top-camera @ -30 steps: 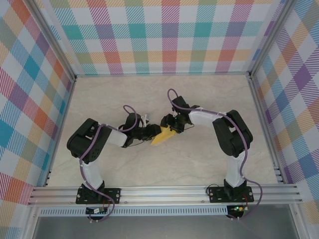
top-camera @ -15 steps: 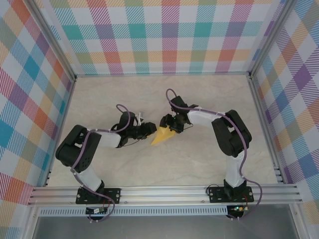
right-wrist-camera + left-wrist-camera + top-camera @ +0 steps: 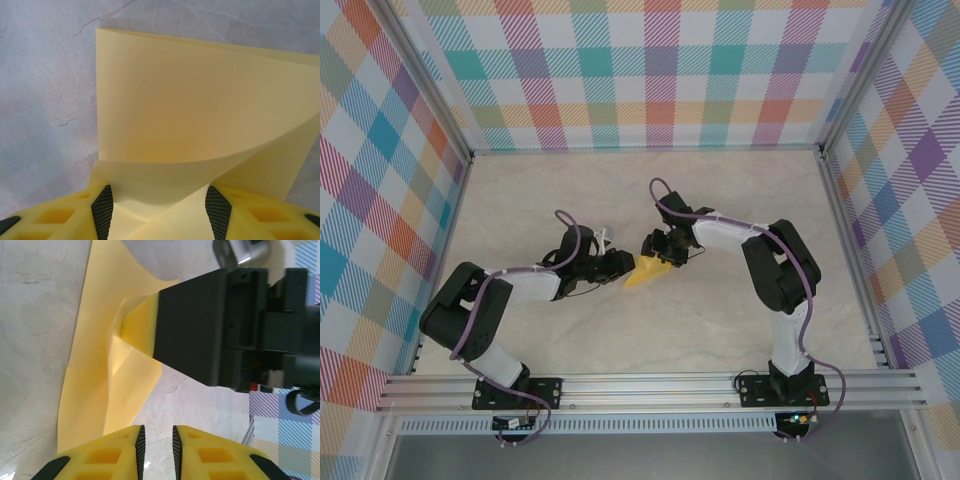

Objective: Fold a paper plane with a square sheet of paper (pick it up from the middle)
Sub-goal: Fourth fold the wing at the center of the table.

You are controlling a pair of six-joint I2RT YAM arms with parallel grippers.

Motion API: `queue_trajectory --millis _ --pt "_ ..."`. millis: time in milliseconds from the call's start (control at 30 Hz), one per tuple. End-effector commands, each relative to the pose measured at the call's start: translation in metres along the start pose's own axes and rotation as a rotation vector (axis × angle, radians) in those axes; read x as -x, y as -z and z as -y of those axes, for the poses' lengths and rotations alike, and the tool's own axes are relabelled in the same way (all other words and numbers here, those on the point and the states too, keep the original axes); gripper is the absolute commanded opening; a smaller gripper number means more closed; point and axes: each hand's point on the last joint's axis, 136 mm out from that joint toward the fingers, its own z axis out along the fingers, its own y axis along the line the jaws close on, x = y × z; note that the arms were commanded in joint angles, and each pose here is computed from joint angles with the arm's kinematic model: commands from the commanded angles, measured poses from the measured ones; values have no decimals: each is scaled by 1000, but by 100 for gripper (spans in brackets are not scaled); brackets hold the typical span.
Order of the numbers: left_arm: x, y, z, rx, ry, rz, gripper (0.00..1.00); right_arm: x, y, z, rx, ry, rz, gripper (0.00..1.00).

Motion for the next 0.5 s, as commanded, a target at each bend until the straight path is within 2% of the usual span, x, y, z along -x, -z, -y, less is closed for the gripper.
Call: queue_trajectory --millis 0,233,467 --pt "4 -9 10 -18 -26 -23 23 -22 -21 42 -160 -14 -85 56" --pt "4 -23 2 -1 -28 -52 15 -24 -25 36 -126 11 -108 59" --pt "-5 -28 -11 28 -21 -98 15 -27 -27 29 -83 44 -131 64"
